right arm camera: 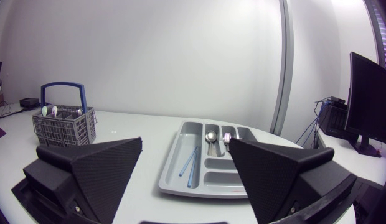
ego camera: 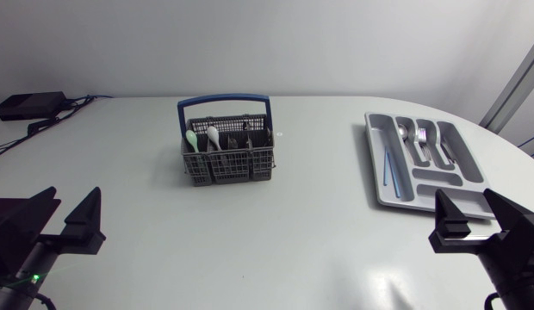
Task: Unload the cutlery basket into the drawer organizer.
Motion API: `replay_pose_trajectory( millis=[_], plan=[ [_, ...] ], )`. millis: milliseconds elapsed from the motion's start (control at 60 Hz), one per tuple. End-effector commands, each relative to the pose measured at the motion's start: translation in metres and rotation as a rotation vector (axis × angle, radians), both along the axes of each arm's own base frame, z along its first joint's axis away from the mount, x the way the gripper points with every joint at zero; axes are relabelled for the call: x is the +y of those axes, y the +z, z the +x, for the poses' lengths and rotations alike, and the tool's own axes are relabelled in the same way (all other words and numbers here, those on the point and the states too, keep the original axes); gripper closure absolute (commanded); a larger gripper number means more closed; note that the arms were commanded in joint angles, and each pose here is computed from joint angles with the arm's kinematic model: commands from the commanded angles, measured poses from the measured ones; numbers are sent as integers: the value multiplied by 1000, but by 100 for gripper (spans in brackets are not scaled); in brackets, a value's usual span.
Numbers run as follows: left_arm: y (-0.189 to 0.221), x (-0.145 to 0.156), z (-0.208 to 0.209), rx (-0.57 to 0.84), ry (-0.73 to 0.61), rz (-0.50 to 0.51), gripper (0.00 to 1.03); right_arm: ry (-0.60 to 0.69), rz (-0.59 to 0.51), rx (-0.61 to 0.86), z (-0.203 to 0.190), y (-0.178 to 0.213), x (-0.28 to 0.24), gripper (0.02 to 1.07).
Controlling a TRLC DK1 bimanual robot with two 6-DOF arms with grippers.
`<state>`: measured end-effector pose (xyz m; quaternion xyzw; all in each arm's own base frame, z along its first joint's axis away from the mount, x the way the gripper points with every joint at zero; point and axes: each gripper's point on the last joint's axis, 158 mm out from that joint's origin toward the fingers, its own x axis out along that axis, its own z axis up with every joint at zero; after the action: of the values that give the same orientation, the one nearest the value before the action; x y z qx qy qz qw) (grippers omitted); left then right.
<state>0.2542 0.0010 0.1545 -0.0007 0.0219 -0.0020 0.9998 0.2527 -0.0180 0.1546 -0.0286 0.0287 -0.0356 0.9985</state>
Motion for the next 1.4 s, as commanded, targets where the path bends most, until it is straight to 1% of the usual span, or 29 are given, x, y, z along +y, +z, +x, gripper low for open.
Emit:
replay_pose_trajectory(
  millis=[0,117,283,400,583,700,867,983,1033,1083,1200,1250,1317,1350,1383],
  plan=[
    [-21,-2,0,46,-7,-16,4,1,18,5,1,-7,0,6],
    [-22,1,0,50,14,-59,4,-2,17,7,1,-7,-1,6],
    [-21,3,0,47,22,-57,4,-8,14,-4,1,-4,-2,6],
    [-8,3,0,21,24,-51,5,-4,14,-21,0,5,0,6],
    [14,3,-1,-1,23,-52,5,39,19,-35,3,23,15,6],
    [22,4,5,39,27,-77,5,53,17,-10,13,31,21,6],
    [28,3,25,134,30,-111,8,100,54,73,39,39,39,6],
    [25,-5,39,213,18,-108,8,132,79,160,62,33,55,7],
    [19,-11,47,263,11,-101,11,146,96,216,75,27,65,7],
    [15,-14,52,295,11,-101,11,160,100,250,84,22,73,7],
    [-7,-13,65,437,36,-80,10,204,100,308,101,16,97,7],
    [-14,-14,70,494,32,-53,10,227,92,333,107,12,108,7],
    [-26,-15,79,572,4,41,10,256,71,385,114,4,124,7],
    [-32,-18,83,614,-31,128,10,273,57,416,117,-1,133,7],
    [-37,-20,87,642,-59,187,10,289,34,441,121,-4,141,7]
  ],
)
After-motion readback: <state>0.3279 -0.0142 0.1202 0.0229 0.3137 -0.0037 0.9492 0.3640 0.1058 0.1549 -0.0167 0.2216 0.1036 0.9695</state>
